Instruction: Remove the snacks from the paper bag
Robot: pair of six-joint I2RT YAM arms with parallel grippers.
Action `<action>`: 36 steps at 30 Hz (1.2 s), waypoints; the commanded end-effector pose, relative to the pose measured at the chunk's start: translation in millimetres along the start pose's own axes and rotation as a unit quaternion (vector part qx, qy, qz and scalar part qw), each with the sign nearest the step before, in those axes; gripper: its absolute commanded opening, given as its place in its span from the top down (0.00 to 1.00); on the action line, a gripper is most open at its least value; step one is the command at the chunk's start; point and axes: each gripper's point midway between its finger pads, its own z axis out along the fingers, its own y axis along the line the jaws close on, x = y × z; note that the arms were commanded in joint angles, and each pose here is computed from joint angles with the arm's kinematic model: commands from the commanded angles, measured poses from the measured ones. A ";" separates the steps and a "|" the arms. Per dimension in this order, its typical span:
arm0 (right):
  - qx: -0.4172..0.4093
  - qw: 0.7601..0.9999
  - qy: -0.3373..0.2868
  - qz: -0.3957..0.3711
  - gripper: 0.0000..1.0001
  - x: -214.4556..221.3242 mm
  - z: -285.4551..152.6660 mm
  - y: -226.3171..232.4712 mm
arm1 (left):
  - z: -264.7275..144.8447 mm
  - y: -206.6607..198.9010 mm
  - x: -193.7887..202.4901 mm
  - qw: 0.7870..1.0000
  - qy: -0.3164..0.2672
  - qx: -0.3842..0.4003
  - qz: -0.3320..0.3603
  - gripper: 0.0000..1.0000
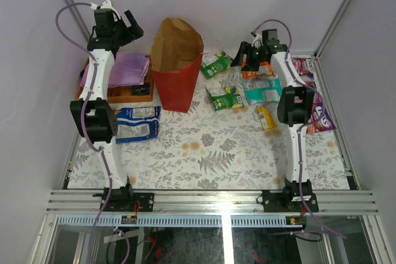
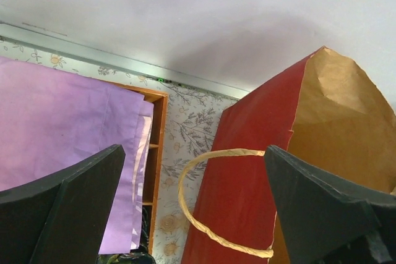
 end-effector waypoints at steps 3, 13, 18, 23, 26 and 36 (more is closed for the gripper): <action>-0.079 0.996 -0.036 0.018 0.24 -24.1 20.6 20.7 | 8.7 -9.9 2.6 0.999 0.003 0.031 0.023 0.23; -0.011 0.991 -0.126 0.052 0.27 -51.8 50.3 -20.8 | 0.2 -5.0 -9.8 1.000 -0.018 0.001 0.009 1.00; 0.007 0.984 -0.155 0.084 0.33 -60.8 58.9 -32.0 | -26.5 -7.3 -34.5 0.998 -0.054 -0.015 0.003 1.00; 0.012 0.982 -0.163 0.097 0.37 -59.9 73.6 -35.8 | -41.7 -9.3 -41.2 0.998 -0.065 -0.017 0.002 1.00; 0.011 0.983 -0.159 0.092 0.37 -56.4 83.2 -31.3 | -45.8 -8.3 -45.0 0.997 -0.071 -0.023 0.003 1.00; 0.017 0.985 -0.142 0.100 0.39 -36.7 106.0 -36.0 | -46.9 2.0 -41.8 0.997 -0.061 -0.036 0.008 0.35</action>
